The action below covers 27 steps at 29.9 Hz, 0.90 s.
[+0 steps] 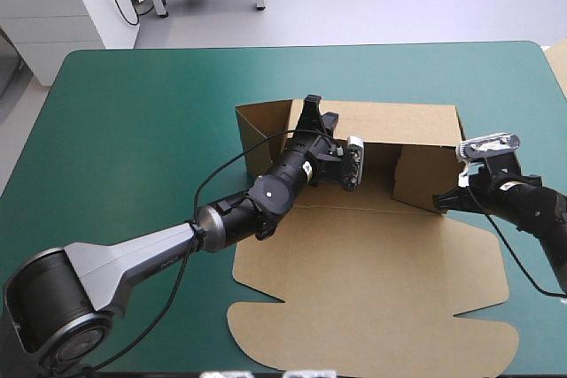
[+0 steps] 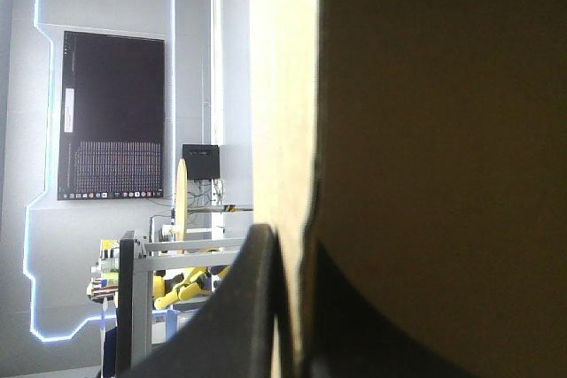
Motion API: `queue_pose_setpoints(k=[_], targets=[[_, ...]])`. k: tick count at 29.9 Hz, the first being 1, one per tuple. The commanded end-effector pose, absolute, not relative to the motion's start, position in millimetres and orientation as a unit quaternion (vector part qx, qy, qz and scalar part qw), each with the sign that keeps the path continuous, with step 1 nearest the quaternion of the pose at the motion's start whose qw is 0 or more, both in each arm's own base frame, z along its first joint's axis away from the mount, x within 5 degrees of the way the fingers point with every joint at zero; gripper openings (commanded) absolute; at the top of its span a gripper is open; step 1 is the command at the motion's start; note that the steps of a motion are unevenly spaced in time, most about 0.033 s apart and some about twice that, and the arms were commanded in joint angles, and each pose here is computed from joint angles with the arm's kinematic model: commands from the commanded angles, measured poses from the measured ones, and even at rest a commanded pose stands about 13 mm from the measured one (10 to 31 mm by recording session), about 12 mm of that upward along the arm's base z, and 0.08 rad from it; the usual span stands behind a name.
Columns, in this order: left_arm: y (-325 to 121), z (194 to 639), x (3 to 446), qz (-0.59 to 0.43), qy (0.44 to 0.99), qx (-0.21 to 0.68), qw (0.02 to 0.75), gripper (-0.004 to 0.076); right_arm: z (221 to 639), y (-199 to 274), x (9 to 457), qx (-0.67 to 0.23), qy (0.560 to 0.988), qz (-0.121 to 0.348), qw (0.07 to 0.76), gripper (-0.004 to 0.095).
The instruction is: Fold the box
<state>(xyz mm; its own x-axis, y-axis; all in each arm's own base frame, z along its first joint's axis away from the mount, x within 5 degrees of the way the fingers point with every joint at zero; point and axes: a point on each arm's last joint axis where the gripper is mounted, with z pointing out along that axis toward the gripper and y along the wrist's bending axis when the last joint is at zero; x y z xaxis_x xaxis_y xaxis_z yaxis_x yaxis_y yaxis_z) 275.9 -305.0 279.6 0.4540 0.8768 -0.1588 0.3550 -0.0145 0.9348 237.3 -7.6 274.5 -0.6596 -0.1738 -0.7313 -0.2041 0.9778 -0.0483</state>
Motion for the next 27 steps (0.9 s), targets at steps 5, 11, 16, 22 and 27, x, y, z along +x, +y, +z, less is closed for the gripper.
queue_pose_setpoints(k=[5,11,16,22,27], targets=[[-298,283,276,0.241,0.497,0.642,0.532,-0.0008,293,-8,237,-0.163,0.890,-0.010,0.426,0.0374],[-298,283,276,0.243,0.497,0.641,0.532,-0.0008,304,-7,238,-0.182,0.886,-0.010,0.427,0.0470],[-297,283,277,0.248,0.499,0.638,0.531,-0.0008,317,-5,239,-0.199,0.884,-0.007,0.423,0.0470],[-296,283,277,0.251,0.501,0.636,0.531,-0.0008,318,-5,236,-0.214,0.892,-0.004,0.399,0.0470],[-296,283,277,0.251,0.501,0.636,0.531,-0.0008,317,-3,234,-0.210,0.896,0.006,0.390,0.0470]])
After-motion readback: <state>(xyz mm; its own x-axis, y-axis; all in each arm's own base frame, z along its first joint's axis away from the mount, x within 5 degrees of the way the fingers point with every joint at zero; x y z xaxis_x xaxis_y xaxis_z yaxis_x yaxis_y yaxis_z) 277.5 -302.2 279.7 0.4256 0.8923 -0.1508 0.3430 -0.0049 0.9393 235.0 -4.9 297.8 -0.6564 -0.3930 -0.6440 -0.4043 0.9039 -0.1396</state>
